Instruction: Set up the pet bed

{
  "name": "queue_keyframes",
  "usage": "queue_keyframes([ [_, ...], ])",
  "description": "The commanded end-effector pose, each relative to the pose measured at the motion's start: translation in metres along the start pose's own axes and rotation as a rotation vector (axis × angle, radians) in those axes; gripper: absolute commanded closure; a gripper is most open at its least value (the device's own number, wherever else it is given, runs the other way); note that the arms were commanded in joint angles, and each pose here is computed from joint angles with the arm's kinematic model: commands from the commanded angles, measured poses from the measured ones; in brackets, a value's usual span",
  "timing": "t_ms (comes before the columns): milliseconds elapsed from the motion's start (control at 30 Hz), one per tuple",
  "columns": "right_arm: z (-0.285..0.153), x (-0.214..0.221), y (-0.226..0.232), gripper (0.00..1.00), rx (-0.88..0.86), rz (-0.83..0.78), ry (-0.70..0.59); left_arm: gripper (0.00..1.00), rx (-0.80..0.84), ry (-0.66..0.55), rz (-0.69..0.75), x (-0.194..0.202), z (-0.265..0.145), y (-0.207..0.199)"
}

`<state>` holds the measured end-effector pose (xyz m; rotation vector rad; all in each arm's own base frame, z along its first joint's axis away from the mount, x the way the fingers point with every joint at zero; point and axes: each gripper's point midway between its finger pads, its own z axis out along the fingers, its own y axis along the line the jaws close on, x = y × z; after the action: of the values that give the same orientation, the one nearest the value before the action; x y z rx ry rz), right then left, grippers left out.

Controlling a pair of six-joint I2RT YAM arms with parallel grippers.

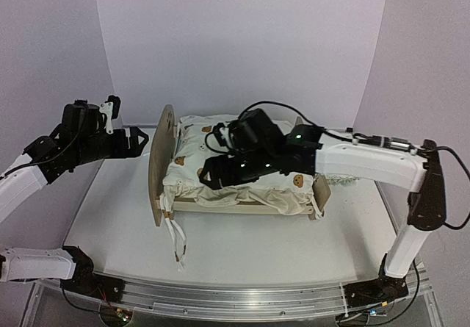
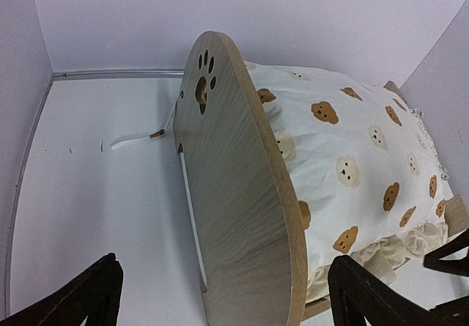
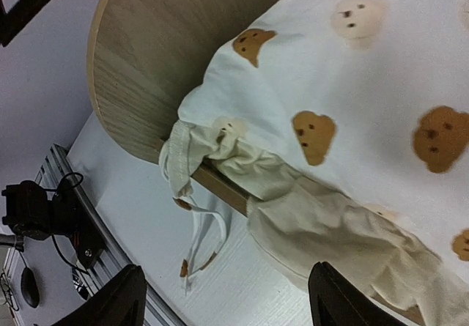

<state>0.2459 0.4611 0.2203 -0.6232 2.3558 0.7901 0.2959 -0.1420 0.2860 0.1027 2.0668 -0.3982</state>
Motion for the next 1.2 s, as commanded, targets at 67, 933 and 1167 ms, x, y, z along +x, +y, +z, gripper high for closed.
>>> queue_keyframes([
  [67,0.057,-0.009,0.043,0.26,-0.056,-0.012,-0.001,0.00,0.039,-0.001,-0.040,0.014,-0.022,0.001],
  [933,0.148,0.008,0.049,0.70,-0.018,0.006,0.018,0.01,0.067,-0.036,-0.009,0.036,-0.050,0.010],
  [1167,0.126,-0.018,0.061,0.88,-0.052,-0.040,-0.066,0.01,0.082,-0.036,-0.010,0.030,-0.049,0.005],
])
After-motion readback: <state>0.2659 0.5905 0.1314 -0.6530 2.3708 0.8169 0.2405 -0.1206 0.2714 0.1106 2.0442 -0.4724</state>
